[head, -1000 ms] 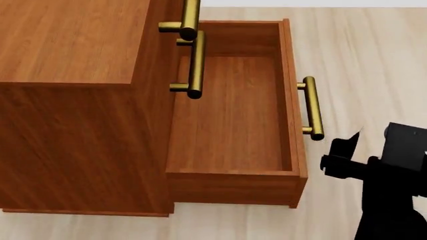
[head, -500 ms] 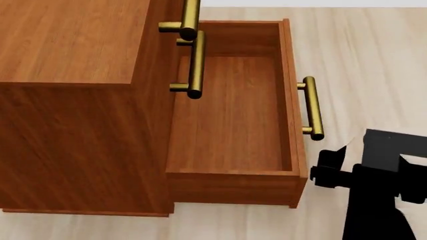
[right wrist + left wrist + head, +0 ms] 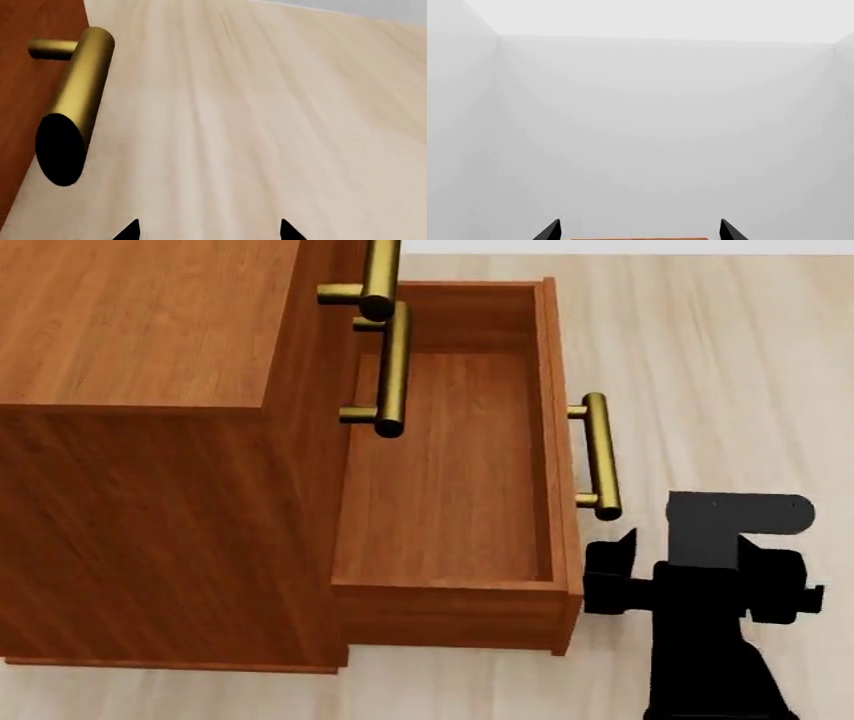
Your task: Close the bottom drawer of the cabinet and open the top drawer.
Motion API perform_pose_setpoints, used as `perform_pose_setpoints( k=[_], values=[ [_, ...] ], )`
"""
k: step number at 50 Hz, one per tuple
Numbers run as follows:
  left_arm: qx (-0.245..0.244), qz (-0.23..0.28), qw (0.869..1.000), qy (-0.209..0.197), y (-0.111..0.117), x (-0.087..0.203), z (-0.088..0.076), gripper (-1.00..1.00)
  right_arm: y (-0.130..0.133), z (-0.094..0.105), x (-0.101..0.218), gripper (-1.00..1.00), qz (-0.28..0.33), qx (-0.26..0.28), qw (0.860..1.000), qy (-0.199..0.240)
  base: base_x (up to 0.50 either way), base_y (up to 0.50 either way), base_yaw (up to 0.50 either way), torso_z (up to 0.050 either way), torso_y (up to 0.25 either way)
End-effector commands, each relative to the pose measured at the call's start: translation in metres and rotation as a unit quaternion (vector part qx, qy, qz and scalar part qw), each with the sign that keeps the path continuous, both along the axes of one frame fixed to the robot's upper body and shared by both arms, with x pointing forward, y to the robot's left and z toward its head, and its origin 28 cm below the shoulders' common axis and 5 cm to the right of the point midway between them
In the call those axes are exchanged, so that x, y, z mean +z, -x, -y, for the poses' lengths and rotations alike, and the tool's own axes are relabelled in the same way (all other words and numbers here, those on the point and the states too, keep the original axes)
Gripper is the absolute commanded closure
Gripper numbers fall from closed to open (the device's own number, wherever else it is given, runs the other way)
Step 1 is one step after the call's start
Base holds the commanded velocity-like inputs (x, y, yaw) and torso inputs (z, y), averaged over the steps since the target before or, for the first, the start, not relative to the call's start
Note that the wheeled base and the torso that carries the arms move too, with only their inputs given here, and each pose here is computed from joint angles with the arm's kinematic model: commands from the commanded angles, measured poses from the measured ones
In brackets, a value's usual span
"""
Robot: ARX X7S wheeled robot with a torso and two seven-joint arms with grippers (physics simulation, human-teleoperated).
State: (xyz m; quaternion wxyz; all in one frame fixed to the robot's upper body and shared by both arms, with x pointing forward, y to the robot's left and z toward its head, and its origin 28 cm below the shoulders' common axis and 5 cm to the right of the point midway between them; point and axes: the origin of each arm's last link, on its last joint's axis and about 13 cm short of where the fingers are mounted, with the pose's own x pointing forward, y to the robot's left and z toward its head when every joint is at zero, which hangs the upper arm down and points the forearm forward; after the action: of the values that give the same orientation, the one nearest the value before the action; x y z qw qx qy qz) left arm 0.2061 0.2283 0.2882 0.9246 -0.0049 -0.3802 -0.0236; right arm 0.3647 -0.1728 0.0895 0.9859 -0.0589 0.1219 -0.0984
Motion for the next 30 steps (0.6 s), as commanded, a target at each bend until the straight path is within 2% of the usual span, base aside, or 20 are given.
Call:
perform_pose_setpoints(
  k=[1, 8, 16, 30],
  values=[
    [-0.001, 0.001, 1.0, -0.001, 0.0, 0.001, 0.0, -1.0, -0.004, -0.021, -0.002, -1.0, -0.001, 0.05, 0.999, -0.001, 0.0, 0.0, 0.0, 0.0, 0.0],
    [-0.002, 0.001, 1.0, -0.002, 0.0, 0.001, 0.001, -1.0, -0.008, -0.033, -0.002, -1.0, 0.0, 0.069, 0.998, -0.004, 0.0, 0.0, 0.0, 0.0, 0.0],
    [-0.002, 0.002, 1.0, -0.003, 0.0, 0.001, 0.001, -1.0, -0.014, -0.058, -0.001, -1.0, 0.002, 0.116, 0.993, -0.004, 0.0, 0.0, 0.0, 0.0, 0.0],
    [-0.001, 0.002, 1.0, -0.002, 0.001, 0.001, 0.0, -1.0, -0.016, -0.088, 0.004, -1.0, 0.006, 0.176, 0.984, -0.008, 0.0, 0.0, 0.0, 0.0, 0.0]
  ],
)
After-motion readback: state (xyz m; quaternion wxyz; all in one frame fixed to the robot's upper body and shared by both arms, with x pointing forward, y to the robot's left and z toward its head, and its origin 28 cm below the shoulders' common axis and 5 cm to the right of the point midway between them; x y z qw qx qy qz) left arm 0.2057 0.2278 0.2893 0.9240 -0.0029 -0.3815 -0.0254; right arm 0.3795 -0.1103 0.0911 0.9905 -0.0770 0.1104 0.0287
